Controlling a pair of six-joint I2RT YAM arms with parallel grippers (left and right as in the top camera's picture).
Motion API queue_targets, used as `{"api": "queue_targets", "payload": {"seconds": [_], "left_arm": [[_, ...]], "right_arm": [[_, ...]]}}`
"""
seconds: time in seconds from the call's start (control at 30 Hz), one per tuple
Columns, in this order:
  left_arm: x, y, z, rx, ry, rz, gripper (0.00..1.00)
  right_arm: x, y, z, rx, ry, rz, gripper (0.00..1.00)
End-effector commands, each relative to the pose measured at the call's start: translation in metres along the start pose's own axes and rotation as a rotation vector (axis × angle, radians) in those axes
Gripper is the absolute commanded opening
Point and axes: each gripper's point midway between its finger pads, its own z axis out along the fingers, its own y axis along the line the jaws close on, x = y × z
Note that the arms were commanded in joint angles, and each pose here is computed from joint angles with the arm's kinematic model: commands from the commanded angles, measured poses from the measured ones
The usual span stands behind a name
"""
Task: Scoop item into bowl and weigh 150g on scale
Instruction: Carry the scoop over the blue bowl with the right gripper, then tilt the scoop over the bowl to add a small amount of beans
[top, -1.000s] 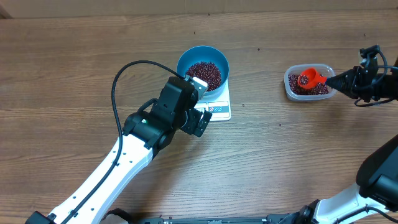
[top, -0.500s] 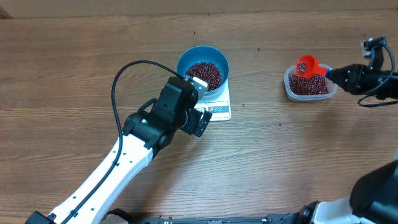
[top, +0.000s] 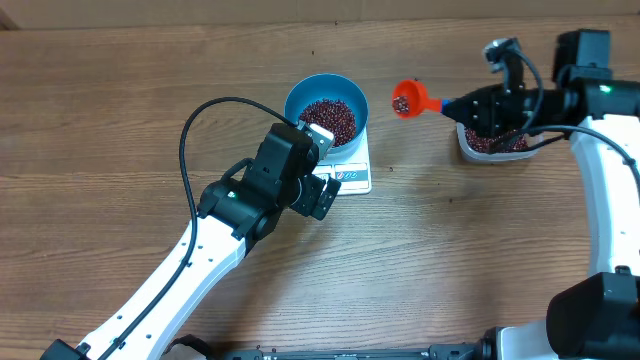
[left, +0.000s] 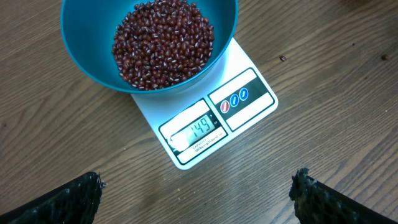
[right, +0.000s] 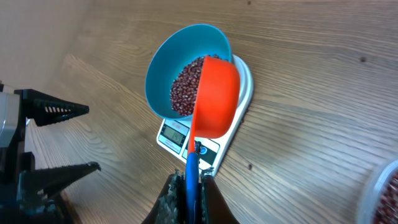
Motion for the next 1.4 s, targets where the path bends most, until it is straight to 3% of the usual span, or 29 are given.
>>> {"api": "queue_targets", "payload": {"seconds": [0.0, 0.53, 1.37], "left_arm": [[0.002, 0.000, 0.003, 0.003, 0.009, 0.010, 1.00], [0.002, 0.000, 0.003, 0.003, 0.009, 0.010, 1.00], [0.002, 0.000, 0.003, 0.003, 0.009, 0.010, 1.00]], "right_arm": [[-0.008, 0.016, 0.009, -0.001, -0.004, 0.019, 0.04], [-0.013, 0.058, 0.048, -0.012, 0.034, -0.097, 0.04], [-0.032, 0.028, 0.078, 0.023, -0.016, -0.066, 0.04]]}}
